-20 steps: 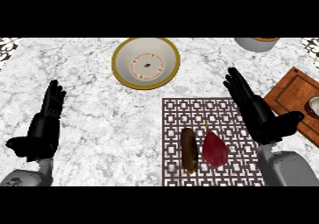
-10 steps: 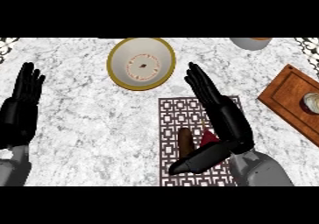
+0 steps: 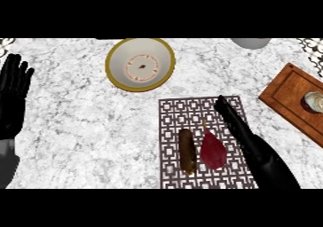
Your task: Pick the pear from the placemat and place it in the bowl
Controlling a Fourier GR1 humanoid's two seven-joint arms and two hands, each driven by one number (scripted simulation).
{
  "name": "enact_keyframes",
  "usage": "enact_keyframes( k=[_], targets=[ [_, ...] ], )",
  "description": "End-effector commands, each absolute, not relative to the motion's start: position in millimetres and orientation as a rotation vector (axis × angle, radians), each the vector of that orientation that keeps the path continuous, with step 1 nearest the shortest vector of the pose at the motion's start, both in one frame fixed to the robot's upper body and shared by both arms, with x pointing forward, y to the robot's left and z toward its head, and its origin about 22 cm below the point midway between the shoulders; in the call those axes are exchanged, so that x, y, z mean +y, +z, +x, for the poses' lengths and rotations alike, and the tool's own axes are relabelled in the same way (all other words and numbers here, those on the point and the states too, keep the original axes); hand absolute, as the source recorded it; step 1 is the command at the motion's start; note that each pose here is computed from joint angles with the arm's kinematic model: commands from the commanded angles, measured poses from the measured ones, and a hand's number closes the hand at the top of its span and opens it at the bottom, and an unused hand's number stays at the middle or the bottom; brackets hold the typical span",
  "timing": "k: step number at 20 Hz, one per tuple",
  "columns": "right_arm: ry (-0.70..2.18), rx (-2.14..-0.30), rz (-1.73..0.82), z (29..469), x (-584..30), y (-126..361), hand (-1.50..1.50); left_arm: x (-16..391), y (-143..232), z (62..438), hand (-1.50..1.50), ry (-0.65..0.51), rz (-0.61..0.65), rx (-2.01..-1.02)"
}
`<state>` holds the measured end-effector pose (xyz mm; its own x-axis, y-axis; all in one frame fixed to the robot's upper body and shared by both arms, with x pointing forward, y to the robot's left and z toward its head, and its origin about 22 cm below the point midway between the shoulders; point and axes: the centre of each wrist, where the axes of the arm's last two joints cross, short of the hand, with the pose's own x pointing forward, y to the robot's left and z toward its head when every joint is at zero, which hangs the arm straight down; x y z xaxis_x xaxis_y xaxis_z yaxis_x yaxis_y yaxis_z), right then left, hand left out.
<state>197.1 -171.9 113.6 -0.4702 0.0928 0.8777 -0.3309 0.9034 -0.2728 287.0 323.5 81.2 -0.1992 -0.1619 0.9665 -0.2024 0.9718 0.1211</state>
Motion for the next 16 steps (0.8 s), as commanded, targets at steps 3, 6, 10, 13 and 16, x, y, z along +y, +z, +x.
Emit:
enact_keyframes(
  k=[3, 6, 10, 13, 16],
  targets=[
    [0.699, -1.901, -0.111, 191, -224, 171, -1.5, 329, 87, 292, 0.0, 0.052, 0.247, -1.776],
    [0.848, -1.754, -0.175, 187, -236, 190, -1.5, 332, 76, 289, 0.0, 0.036, 0.274, -1.77],
    [1.097, -1.558, -0.206, 199, -257, 204, -1.5, 332, 83, 292, 0.0, 0.04, 0.249, -1.777],
    [1.224, -1.482, -0.142, 191, -264, 222, -1.5, 326, 93, 296, 0.0, 0.023, 0.265, -1.784],
    [1.318, -1.376, -0.176, 213, -270, 220, -1.5, 320, 79, 282, 0.0, 0.03, 0.228, -1.79]
  ],
)
